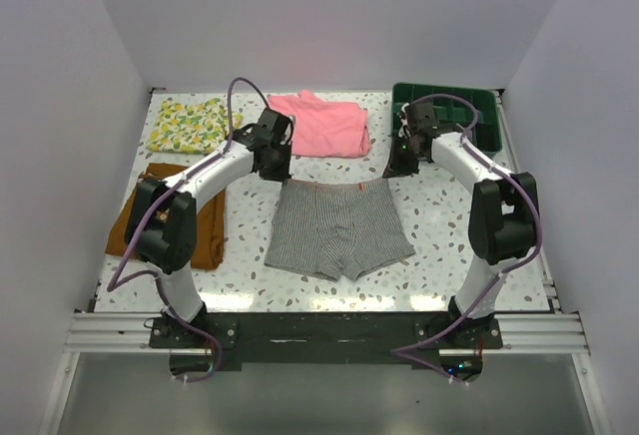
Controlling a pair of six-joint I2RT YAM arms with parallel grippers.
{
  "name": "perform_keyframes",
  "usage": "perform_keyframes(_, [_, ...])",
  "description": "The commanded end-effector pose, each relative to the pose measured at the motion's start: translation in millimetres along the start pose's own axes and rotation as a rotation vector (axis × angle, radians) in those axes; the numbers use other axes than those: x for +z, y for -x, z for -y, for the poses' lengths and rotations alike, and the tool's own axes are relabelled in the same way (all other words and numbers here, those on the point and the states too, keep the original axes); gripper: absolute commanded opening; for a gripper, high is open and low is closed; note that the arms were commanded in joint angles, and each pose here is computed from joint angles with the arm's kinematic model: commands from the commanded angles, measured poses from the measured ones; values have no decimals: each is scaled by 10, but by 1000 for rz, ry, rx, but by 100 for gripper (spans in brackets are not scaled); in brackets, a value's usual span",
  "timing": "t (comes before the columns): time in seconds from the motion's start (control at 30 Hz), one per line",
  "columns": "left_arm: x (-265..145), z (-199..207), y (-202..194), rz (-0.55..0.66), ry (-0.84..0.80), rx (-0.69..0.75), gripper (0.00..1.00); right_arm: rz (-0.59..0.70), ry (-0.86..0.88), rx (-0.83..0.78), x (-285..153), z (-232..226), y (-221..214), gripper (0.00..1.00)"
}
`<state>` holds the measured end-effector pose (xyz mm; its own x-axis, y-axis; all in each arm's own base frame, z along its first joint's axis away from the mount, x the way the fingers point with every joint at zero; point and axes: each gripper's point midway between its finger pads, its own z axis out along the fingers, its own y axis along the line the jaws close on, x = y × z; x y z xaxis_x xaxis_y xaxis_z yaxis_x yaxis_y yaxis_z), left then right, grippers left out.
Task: Roll the underwear
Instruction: Flatten out the underwear at the center of the board.
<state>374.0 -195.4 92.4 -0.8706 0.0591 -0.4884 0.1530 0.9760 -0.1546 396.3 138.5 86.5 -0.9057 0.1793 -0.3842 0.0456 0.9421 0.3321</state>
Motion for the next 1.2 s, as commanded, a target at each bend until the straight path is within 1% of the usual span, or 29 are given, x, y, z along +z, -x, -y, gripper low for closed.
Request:
perform_keyframes(0.0, [109, -190, 277, 56, 108, 14, 0, 119, -76, -10, 24, 103, 384, 1])
perform_keyframes(0.07, [149, -259, 297, 50, 139, 12, 0, 112, -102, 7, 119, 183, 388, 1])
perform_keyframes(0.17, [253, -308, 252, 33, 157, 13, 0, 94, -119, 22, 265, 245, 374, 7])
perform_keyframes(0.2, [292, -323, 245, 32, 166, 12, 0, 93, -122, 24, 288, 254, 390, 13])
perform_keyframes(0.23, [302, -377, 243, 33, 193, 7, 13, 92, -146, 24, 322, 299, 387, 19])
perform_keyframes(0.27, [305, -396, 250, 37, 205, 4, 20, 105, -162, 31, 293, 327, 424, 27])
perform_keyframes(0.3, [283, -421, 268, 46, 217, -2, 24, 116, -164, 32, 269, 341, 405, 43])
perform_keyframes(0.33, [261, -478, 280, 61, 246, -9, 35, 156, -199, 37, 220, 399, 454, 53])
perform_keyframes(0.37, [226, -483, 308, 79, 250, -19, 42, 236, -178, 32, 53, 335, 604, 62])
perform_keyframes(0.4, [119, -481, 384, 115, 244, -28, 52, 250, -178, 25, -2, 337, 586, 68])
perform_keyframes(0.43, [76, -505, 415, 141, 256, -36, 67, 269, -177, 21, -69, 333, 606, 72])
perform_keyframes(0.47, [15, -516, 454, 164, 260, -48, 72, 314, -163, 14, -230, 287, 666, 72])
perform_keyframes(0.5, [-104, -503, 528, 202, 250, -55, 77, 323, -151, 5, -296, 251, 672, 72])
perform_keyframes(0.53, [-148, -496, 564, 224, 242, -60, 77, 322, -121, -2, -344, 192, 655, 72])
perform_keyframes(0.6, [-288, -457, 626, 254, 220, -66, 78, 281, -28, -21, -393, 30, 548, 70])
perform_keyframes(0.63, [-309, -379, 628, 255, 175, -63, 78, 252, -3, -23, -401, -5, 481, 69])
perform_keyframes(0.67, [-328, -334, 621, 253, 147, -54, 78, 197, 10, -11, -345, 2, 317, 68])
perform_keyframes(0.7, [-372, -280, 613, 253, 114, -52, 78, 160, 66, -10, -351, -82, 209, 63])
perform_keyframes(0.73, [-346, -170, 526, 226, 45, -45, 77, 133, 89, -5, -329, -100, 115, 58])
perform_keyframes(0.77, [-331, -108, 474, 216, 5, -49, 76, 99, 114, 14, -251, -94, -39, 45])
perform_keyframes(0.8, [-360, -47, 447, 219, -35, -52, 74, 79, 162, 19, -251, -162, -123, 40])
perform_keyframes(0.83, [-288, 31, 297, 187, -95, -55, 72, 65, 185, 29, -226, -181, -191, 33])
perform_keyframes(0.87, [-270, 72, 239, 179, -124, -70, 70, 44, 204, 46, -168, -183, -308, 25])
perform_keyframes(0.9, [-263, 99, 178, 172, -147, -79, 64, 28, 223, 55, -143, -195, -372, 13])
perform_keyframes(0.97, [-150, 147, -26, 142, -198, -104, 57, -19, 265, 74, -85, -240, -548, 1])
perform_keyframes(1.0, [-112, 152, -81, 137, -208, -110, 51, -32, 279, 72, -71, -267, -602, 1])
perform_keyframes(1.03, [-56, 159, -173, 126, -225, -118, 48, -46, 288, 75, -49, -280, -652, 1])
perform_keyframes(1.1, [14, 171, -216, 127, -239, -133, 43, -69, 284, 66, -12, -292, -769, 0])
perform_keyframes(1.17, [86, 137, -335, 99, -225, -147, 41, -92, 272, 60, 18, -282, -873, 0])
